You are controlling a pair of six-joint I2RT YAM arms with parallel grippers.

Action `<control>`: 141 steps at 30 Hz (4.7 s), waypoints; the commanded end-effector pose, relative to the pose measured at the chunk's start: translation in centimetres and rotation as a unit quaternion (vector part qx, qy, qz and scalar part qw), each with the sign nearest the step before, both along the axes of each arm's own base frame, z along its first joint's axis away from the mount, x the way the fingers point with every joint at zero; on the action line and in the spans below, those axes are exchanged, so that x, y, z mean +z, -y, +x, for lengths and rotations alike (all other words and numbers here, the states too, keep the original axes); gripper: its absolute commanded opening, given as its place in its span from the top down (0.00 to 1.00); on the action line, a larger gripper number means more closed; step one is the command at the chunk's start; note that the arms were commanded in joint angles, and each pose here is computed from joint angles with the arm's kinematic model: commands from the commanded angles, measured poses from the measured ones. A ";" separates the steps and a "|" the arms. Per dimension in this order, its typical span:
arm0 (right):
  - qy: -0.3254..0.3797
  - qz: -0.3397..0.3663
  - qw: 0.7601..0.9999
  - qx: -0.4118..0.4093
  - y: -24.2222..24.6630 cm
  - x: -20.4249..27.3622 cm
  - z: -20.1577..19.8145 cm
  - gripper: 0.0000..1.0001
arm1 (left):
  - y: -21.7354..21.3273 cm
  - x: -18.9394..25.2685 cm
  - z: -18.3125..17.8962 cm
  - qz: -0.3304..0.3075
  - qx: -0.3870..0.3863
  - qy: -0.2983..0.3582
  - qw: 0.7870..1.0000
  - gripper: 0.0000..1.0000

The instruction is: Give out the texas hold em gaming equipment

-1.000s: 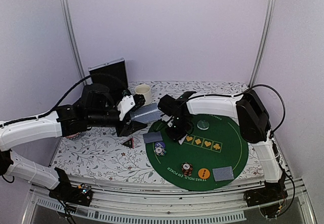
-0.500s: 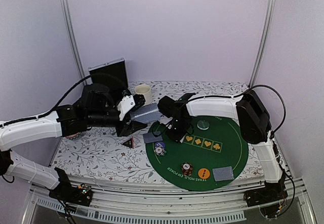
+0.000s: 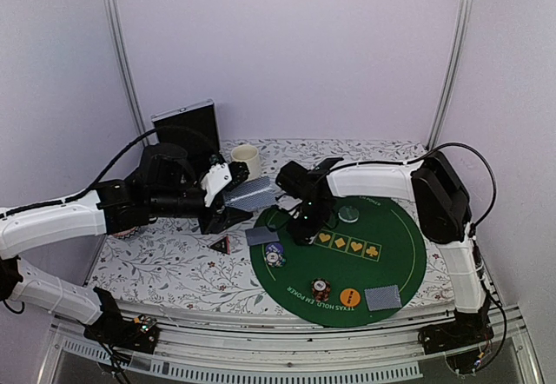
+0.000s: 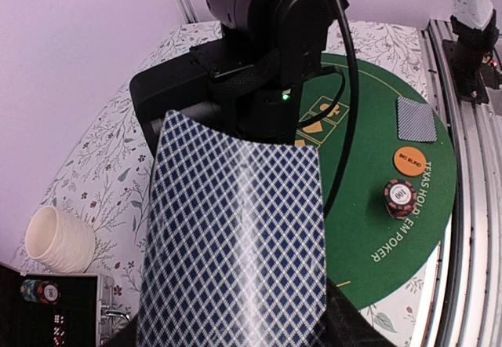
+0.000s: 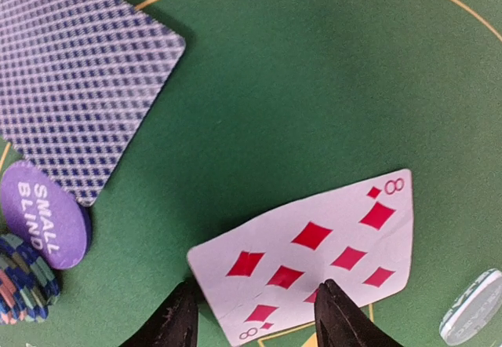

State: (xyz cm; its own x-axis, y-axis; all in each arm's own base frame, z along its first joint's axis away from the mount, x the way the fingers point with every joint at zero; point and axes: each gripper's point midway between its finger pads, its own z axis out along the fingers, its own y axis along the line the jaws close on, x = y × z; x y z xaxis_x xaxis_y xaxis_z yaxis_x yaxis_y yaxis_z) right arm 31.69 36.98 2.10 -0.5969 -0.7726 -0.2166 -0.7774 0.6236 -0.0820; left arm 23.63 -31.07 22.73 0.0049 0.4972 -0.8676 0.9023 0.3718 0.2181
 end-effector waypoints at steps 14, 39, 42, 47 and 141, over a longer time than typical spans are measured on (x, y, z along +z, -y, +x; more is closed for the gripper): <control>0.082 0.299 0.951 0.002 -0.7 19.0 0.0 0.01 | -0.3 1.6 -0.2 -0.017 -0.007 0.023 1.000 0.48; -0.006 0.490 0.869 0.077 -7.9 24.4 -4.2 0.21 | -0.2 1.6 -0.3 -0.020 -0.012 0.027 0.999 0.48; -0.001 0.483 0.873 0.070 -7.3 24.6 -4.0 0.38 | -0.2 1.7 -0.3 -0.021 -0.012 0.028 0.999 0.48; 0.001 0.474 0.878 0.069 -6.6 24.8 -4.2 0.54 | -0.2 1.6 -0.3 -0.020 -0.011 0.028 0.999 0.48; 0.031 0.549 0.831 0.084 -7.9 27.4 -5.2 0.01 | -0.4 1.9 -0.4 -0.021 -0.010 0.031 0.999 0.48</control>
State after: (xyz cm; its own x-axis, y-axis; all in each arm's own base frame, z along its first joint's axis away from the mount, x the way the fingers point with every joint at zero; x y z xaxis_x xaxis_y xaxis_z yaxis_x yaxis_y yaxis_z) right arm 26.92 41.70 29.62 -0.3570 -0.2269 -0.9061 -0.8979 0.3509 0.2659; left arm 23.28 -30.70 23.47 0.0360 0.4876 -0.8723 0.8994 0.3648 0.2410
